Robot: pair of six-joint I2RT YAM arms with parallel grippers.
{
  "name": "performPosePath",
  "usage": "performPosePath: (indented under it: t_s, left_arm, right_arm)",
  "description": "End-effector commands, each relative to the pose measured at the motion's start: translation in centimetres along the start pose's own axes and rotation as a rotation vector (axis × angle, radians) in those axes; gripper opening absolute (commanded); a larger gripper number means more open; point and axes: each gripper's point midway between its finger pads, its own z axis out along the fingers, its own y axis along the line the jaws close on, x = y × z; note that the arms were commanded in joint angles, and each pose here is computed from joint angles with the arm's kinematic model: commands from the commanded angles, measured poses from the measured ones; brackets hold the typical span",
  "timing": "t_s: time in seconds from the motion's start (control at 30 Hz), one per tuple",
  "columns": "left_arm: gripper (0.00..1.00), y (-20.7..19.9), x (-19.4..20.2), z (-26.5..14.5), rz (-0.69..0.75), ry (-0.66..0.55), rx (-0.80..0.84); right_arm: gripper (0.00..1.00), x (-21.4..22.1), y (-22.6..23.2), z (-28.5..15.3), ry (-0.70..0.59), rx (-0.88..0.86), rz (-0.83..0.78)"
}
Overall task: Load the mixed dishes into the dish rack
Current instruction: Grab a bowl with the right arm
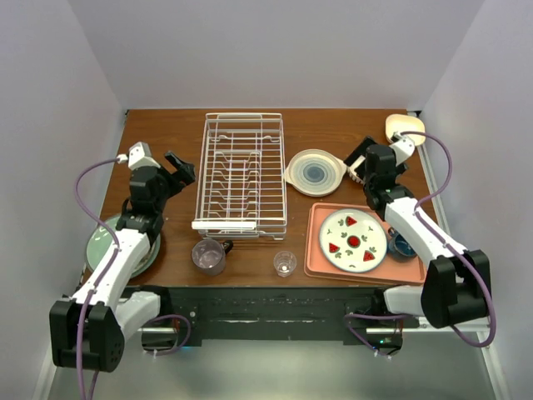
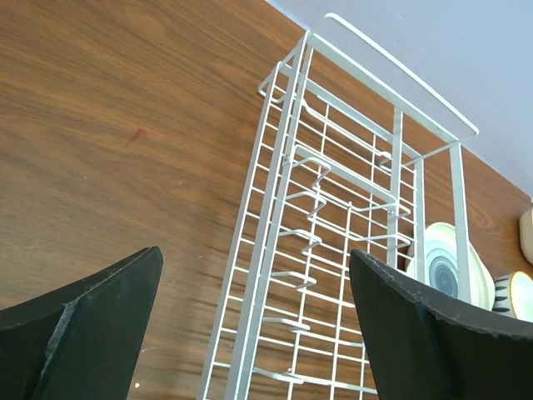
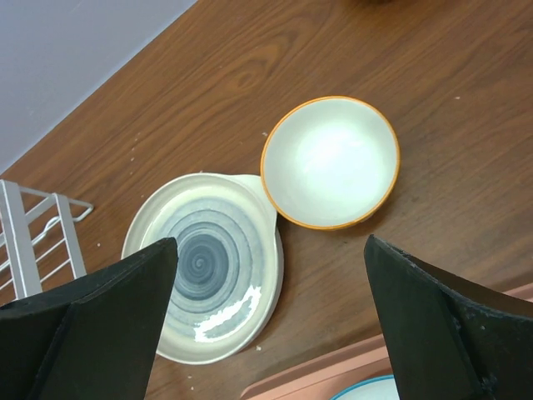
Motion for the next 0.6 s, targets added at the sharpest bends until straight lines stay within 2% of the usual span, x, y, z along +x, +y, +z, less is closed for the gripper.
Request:
performPosePath:
  t_s: [0.0,0.33,0.57]
  left_arm:
    - [1.00,-1.6,-1.5,-0.8,-0.034,-0.066,0.075]
    - [1.00,-2.2,-2.1,-2.3,-0.037,-0.101,0.110]
    - [1.00,-2.2,-1.9,-2.3,-0.029,-0.096,0.105]
  right_arm:
    - [0.99,-2.3,-0.2,-0.2,-0.056,0.060,0.021]
    - [0.99,-3.6,-2.6,0.2,-0.079,0.249,0.002]
    - [0.96,-1.5,-6.6,1.2,-0.052,0.461,0.003]
